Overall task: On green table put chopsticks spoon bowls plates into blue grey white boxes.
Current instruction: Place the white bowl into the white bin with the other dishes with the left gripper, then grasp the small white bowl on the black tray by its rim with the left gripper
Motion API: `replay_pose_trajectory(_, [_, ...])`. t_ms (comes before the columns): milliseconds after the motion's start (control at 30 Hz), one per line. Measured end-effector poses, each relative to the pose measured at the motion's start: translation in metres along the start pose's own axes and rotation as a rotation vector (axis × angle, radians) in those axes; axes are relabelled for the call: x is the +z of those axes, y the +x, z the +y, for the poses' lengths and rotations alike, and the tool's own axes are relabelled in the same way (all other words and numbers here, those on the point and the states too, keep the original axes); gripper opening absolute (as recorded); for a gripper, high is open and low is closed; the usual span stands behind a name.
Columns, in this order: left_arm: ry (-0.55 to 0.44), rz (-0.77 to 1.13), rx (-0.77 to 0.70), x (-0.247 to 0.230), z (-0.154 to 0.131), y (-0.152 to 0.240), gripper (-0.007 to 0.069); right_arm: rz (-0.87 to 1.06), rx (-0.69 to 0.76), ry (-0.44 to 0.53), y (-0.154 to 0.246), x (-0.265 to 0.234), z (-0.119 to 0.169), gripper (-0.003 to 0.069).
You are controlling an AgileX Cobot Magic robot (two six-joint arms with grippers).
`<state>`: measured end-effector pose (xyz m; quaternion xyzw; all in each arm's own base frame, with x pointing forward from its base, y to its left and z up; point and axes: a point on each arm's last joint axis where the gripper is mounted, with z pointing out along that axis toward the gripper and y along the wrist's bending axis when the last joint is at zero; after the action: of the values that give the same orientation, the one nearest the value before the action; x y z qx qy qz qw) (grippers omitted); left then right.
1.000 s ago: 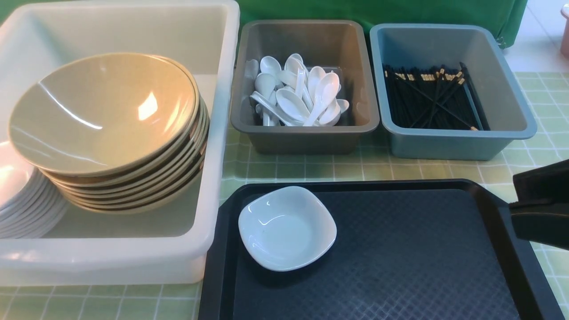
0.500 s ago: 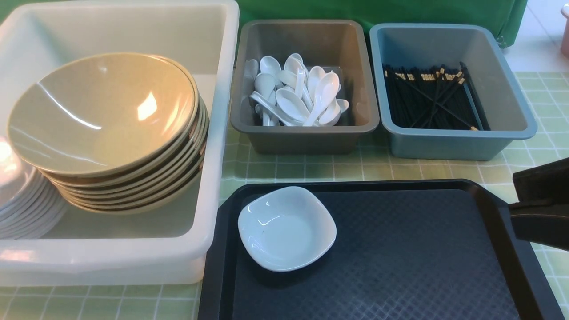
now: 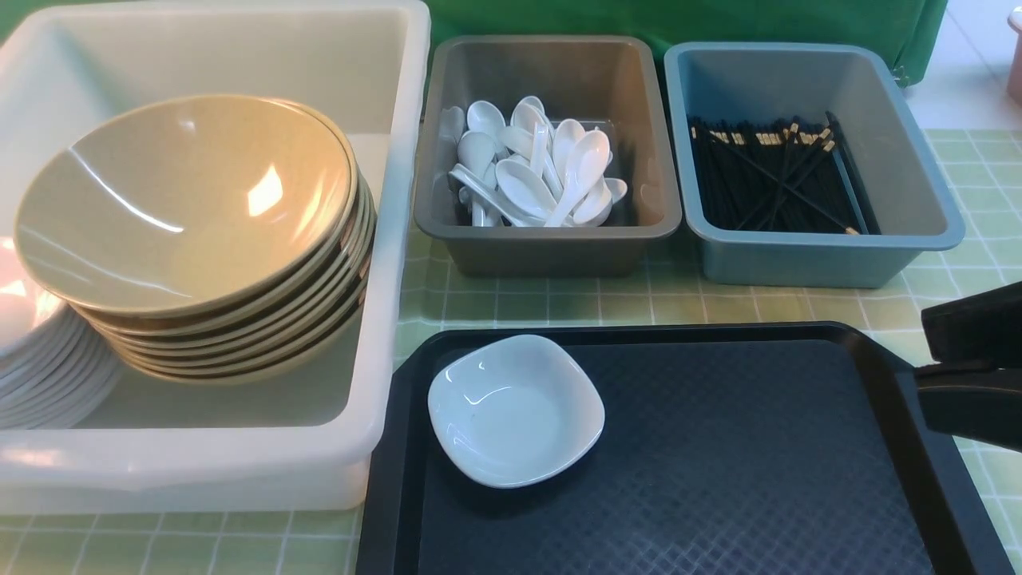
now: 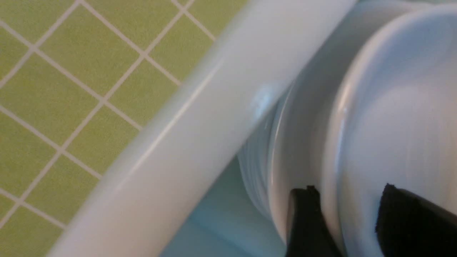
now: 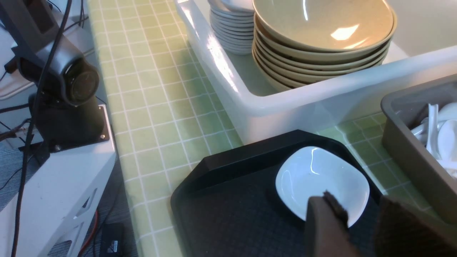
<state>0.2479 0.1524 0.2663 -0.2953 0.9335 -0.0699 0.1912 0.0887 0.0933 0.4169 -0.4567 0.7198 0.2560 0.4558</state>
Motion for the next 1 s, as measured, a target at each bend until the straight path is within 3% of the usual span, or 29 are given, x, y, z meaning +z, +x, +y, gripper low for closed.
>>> replay_pose_trajectory(33, [-0.005,0.002,0.002,0.000,0.000,0.000,0.0272,0.000,0.000,0.000,0.000,0.000,0.000,0.0219])
replay_pose_trajectory(67, [-0.040,0.026,0.049,0.002,-0.006,0.003,0.0355,0.000,0.000,0.000,0.000,0.000,0.000,0.0222])
replay_pose_trajectory(100, [-0.044,0.027,0.049,0.002,-0.006,0.003,0.0365,0.000,0.000,0.000,0.000,0.000,0.000,0.0222])
replay_pose_trajectory(167, [-0.118,0.061,0.067,0.004,-0.010,0.007,0.0482,0.000,0.000,0.000,0.000,0.000,0.000,0.0225])
replay_pose_trajectory(267, [-0.204,0.052,0.029,0.002,-0.008,0.007,0.0583,-0.001,0.000,0.001,0.000,0.000,0.000,0.0225])
replay_pose_trajectory(367, [-0.261,-0.005,-0.010,-0.008,-0.006,0.006,0.0636,-0.001,0.000,0.001,0.000,0.000,0.000,0.0227])
replay_pose_trajectory(500, [-0.246,-0.076,-0.016,-0.037,-0.014,0.010,0.0649,-0.002,-0.001,0.002,0.000,0.000,0.000,0.0232])
replay_pose_trajectory(633, [-0.140,-0.164,0.144,-0.069,-0.047,0.020,0.0648,-0.003,0.000,0.002,0.000,0.000,0.000,0.0235])
replay_pose_trajectory(733, [0.032,-0.199,0.500,-0.092,-0.098,0.049,0.0645,-0.005,0.000,0.003,0.000,0.000,0.000,0.0235])
replay_pose_trajectory(767, [0.038,-0.203,0.510,-0.093,-0.098,0.050,0.0645,-0.005,0.000,0.003,0.000,0.000,0.000,0.0235])
replay_pose_trajectory(800, [0.134,-0.187,0.660,-0.097,-0.121,0.066,0.0634,-0.006,0.000,0.005,-0.001,0.000,0.000,0.0235])
replay_pose_trajectory(1000, [0.485,-0.056,1.075,-0.096,-0.195,0.126,0.0556,-0.009,0.000,0.007,-0.001,0.000,-0.001,0.0235])
